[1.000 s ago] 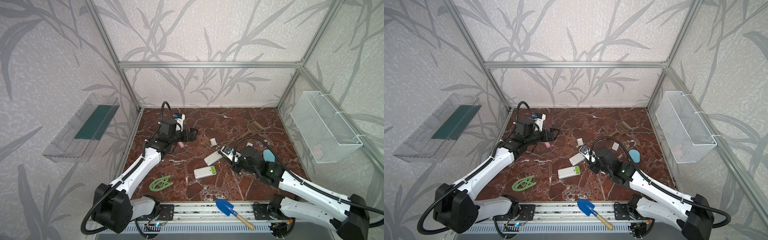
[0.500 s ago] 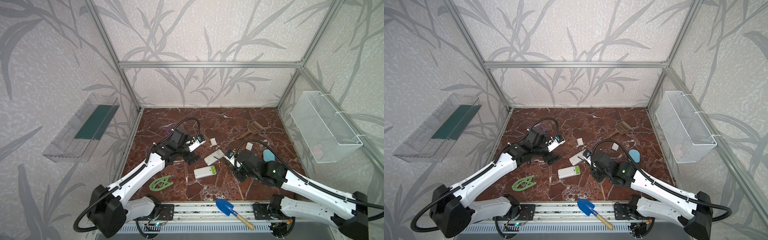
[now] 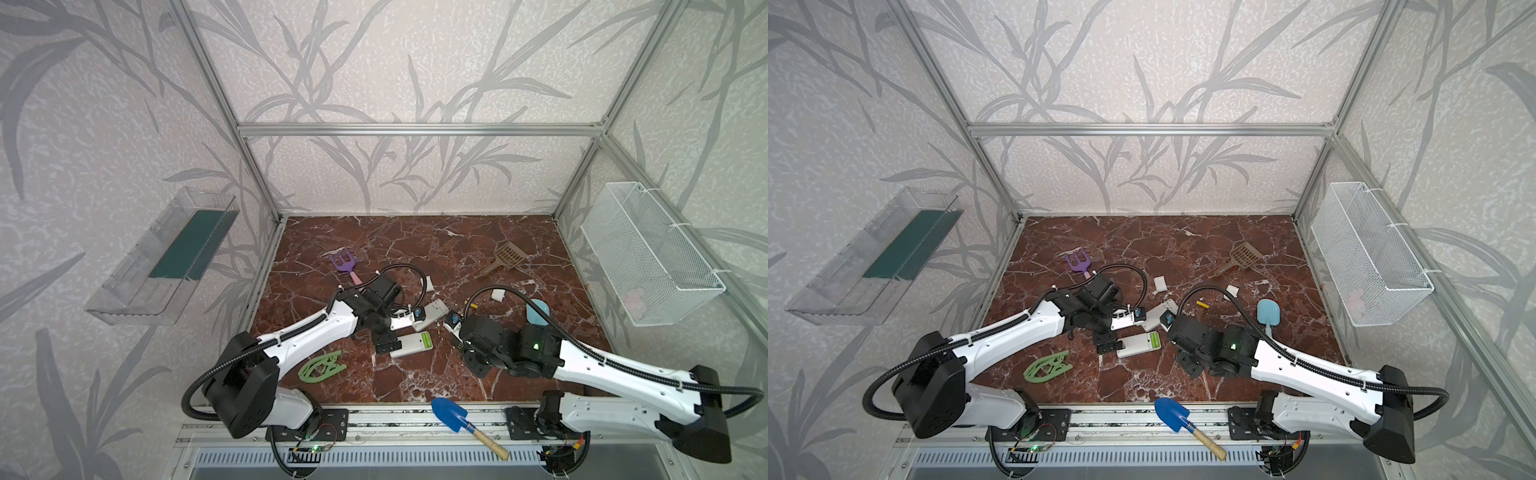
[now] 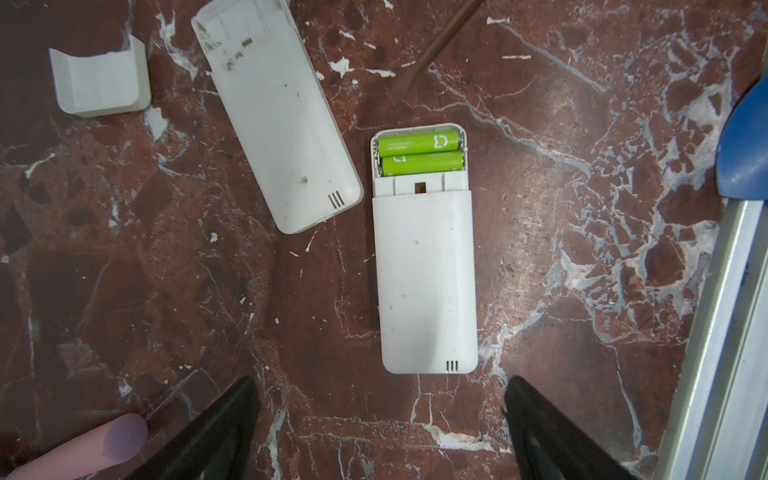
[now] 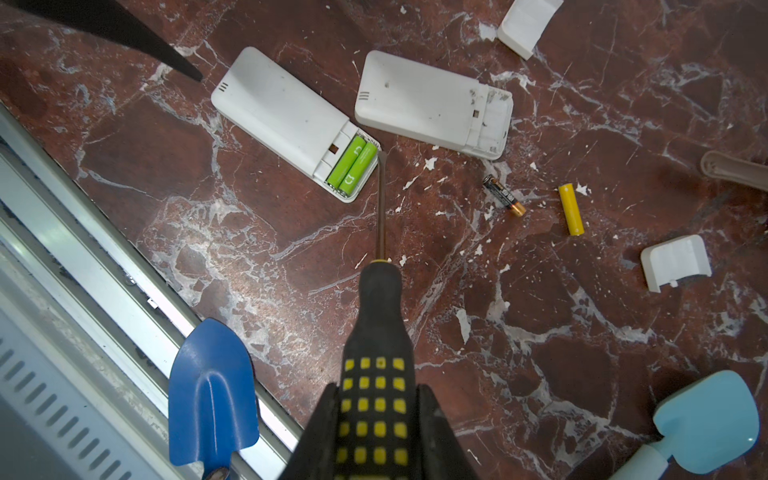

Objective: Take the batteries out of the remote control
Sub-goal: 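Grasp the white remote with the left gripper while the right gripper tilts the screwdriver, then hold the remote with the left gripper while the right gripper lowers the screwdriver tip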

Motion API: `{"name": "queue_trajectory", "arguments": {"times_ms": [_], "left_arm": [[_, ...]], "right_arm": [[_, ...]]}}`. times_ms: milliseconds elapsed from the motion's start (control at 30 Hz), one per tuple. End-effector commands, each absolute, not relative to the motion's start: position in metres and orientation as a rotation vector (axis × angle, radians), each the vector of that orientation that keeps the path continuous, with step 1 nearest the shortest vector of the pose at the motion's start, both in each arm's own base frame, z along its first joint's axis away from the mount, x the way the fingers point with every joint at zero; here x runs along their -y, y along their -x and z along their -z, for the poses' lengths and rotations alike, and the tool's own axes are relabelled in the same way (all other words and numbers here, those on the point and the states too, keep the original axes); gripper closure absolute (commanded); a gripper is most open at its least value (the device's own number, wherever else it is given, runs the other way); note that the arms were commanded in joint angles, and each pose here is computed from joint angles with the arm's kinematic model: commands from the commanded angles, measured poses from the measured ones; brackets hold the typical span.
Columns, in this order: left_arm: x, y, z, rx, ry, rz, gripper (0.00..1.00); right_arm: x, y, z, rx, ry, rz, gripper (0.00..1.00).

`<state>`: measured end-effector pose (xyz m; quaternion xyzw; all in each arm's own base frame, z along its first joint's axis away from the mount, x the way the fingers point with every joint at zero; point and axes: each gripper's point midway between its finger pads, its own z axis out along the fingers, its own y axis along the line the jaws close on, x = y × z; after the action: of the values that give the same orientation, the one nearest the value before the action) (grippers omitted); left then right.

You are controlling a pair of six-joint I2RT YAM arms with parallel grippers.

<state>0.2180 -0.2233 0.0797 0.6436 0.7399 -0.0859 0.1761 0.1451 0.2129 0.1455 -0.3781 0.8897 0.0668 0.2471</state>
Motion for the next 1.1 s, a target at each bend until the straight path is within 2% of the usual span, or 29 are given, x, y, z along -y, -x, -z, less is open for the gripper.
{"name": "queue_trajectory", "arguments": {"times_ms": [0,567,1067], "left_arm": [[0.225,-0.206,-0.067,-2.069,-1.952,0.238,0.08],[0.23,-0.203,-0.023,-2.181,-2.099,0.164,0.18],[0.228,-0.211,-0.01,-2.219,-2.031,0.107,0.36]], "right_arm": [[-0.211,-0.144,-0.154,-2.422,0.971,-0.205,1.0],[-0.214,-0.135,-0.15,-2.453,0.974,-0.213,1.0],[-0.214,-0.126,-0.142,-2.463,1.044,-0.123,1.0]]}}
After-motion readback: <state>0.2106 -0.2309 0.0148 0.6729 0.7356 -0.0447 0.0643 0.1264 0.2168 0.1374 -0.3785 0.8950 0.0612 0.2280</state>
